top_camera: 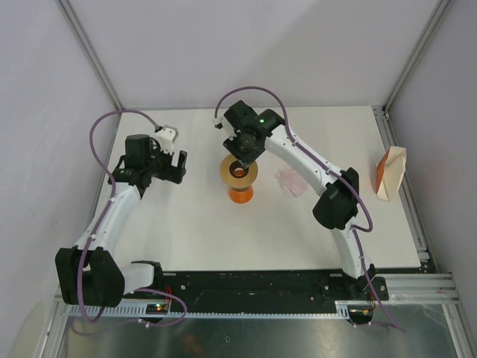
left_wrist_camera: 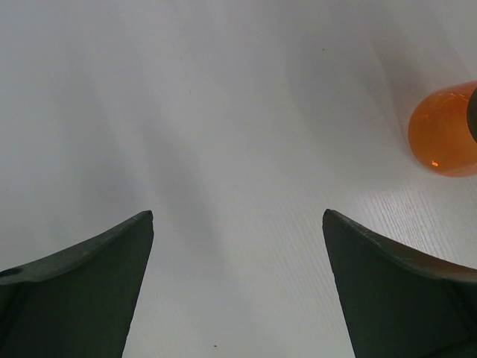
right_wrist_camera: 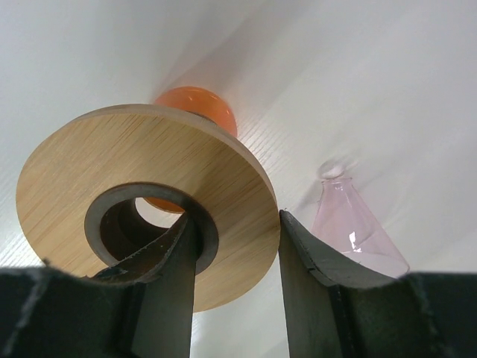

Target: Place the coffee filter in the dripper

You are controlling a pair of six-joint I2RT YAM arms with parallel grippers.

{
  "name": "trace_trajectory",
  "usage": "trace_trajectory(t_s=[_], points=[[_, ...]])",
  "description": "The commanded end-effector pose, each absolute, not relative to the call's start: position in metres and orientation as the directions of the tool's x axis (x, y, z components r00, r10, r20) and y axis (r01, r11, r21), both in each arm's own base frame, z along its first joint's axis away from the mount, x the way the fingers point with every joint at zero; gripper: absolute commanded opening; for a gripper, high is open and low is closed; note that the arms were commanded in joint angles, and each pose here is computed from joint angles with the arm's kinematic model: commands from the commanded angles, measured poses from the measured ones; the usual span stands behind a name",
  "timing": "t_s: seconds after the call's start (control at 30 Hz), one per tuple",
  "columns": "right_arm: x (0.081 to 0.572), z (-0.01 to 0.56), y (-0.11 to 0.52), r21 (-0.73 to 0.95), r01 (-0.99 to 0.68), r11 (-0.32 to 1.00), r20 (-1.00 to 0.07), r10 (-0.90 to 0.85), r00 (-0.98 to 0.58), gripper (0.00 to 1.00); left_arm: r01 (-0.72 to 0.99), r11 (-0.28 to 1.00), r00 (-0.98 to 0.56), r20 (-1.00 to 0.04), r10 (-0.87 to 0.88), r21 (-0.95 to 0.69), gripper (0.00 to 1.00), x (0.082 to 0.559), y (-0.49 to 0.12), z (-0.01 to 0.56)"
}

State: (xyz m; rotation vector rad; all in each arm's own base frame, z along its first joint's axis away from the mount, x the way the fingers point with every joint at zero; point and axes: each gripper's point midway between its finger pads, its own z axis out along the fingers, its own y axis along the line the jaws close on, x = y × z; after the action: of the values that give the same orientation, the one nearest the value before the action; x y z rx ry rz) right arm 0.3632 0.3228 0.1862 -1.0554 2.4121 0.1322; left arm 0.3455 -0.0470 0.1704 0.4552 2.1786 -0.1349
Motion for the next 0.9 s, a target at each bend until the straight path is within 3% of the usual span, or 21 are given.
trace_trajectory(t_s=[0.0, 0.53, 0.87], points=[[0.368, 0.198, 0.327, -0.086, -0.733, 0.674, -0.509, -0.663, -0.549, 0.00, 0.377, 0.924, -0.530, -0.805, 0.267, 0.058, 1.00, 0.343, -0.051, 0.175], [0.382, 0.172, 0.329, -0.082, -0.737, 0.671, -0.490, -0.671, -0.556, 0.12, 0.375, 0.925, -0.529, -0.805, 0.267, 0.060, 1.00, 0.343, -0.050, 0.176], [0.377, 0.164, 0.336, -0.091, -0.762, 0.641, -0.472, -0.702, -0.534, 0.37, 0.375, 0.925, -0.532, -0.802, 0.270, 0.063, 1.00, 0.344, -0.050, 0.174]])
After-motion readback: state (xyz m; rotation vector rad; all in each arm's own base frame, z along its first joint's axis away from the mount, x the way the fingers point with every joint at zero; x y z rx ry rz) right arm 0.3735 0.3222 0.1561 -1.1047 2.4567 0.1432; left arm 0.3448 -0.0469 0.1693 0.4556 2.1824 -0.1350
